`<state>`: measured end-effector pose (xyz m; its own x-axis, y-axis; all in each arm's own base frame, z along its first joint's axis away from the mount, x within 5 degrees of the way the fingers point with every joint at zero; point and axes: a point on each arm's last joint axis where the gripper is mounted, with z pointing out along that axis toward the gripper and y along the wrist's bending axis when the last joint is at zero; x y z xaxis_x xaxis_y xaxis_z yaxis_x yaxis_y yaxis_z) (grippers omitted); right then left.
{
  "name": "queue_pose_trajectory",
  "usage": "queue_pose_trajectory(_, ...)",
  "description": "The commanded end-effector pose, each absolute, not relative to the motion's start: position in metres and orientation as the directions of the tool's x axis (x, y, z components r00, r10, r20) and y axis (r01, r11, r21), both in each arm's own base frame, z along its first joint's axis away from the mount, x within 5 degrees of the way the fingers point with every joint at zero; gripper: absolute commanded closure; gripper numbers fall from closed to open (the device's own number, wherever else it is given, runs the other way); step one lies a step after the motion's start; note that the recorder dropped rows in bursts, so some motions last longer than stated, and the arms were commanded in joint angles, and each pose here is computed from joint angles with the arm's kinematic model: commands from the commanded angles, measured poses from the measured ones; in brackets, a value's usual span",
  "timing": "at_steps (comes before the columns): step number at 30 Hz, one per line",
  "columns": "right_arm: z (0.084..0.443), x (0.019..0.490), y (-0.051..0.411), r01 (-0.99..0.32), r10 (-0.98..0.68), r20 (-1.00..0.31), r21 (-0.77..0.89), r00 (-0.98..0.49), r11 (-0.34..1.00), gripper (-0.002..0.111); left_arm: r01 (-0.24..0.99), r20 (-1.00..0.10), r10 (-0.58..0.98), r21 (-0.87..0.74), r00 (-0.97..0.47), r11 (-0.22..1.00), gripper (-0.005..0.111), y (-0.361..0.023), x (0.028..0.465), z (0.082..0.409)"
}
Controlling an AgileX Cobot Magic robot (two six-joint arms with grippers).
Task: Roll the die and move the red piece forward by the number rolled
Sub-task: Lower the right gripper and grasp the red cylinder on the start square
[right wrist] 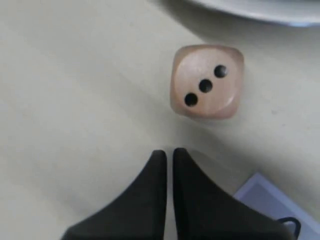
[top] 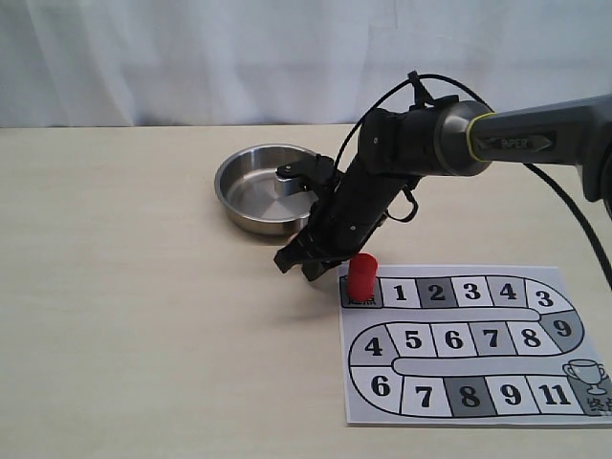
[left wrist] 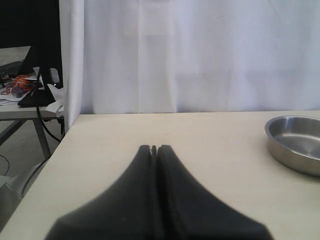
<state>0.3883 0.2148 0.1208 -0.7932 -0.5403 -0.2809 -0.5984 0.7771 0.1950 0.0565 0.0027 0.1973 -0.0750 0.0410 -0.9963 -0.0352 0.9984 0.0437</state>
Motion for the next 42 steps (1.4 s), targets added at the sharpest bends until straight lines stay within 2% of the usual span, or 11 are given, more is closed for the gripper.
queue_pose_trajectory(1,0.125,0.392,0.215,-0.603,-0.535,-0.318,0.175,-0.783,0.778,0.104,-0.035,-0.998,0.039,0.041,-0.055,0.999,0.107,0.003,0.056,0.2)
queue_pose_trajectory(18,0.13,0.392,0.215,-0.605,-0.533,-0.331,0.172,-0.779,0.778,0.104,-0.035,-0.998,0.038,0.041,-0.057,0.999,0.107,0.003,0.056,0.2)
queue_pose_trajectory(25,0.18,0.386,0.213,-0.619,-0.518,-0.41,0.161,-0.751,0.769,0.104,-0.035,-0.998,0.038,0.041,-0.057,0.999,0.107,0.003,0.056,0.2)
queue_pose_trajectory(31,0.22,0.376,0.2,-0.59,-0.513,-0.399,0.091,-0.76,0.802,0.103,-0.035,-0.998,0.038,0.041,-0.057,0.999,0.107,0.003,0.056,0.2)
queue_pose_trajectory(34,0.227,0.371,0.191,-0.595,-0.551,-0.348,0.024,-0.759,0.804,0.092,-0.035,-0.998,0.038,0.041,-0.057,0.999,0.107,0.003,0.056,0.2)
queue_pose_trajectory(39,0.223,0.365,0.185,-0.574,-0.55,-0.253,0.027,-0.796,0.818,0.051,-0.035,-0.998,0.039,0.041,-0.055,0.999,0.107,0.003,0.056,0.2)
queue_pose_trajectory(42,0.218,0.365,0.185,-0.574,-0.551,-0.241,0.029,-0.799,0.819,0.037,-0.035,-0.998,0.039,0.041,-0.055,0.999,0.107,0.003,0.056,0.2)
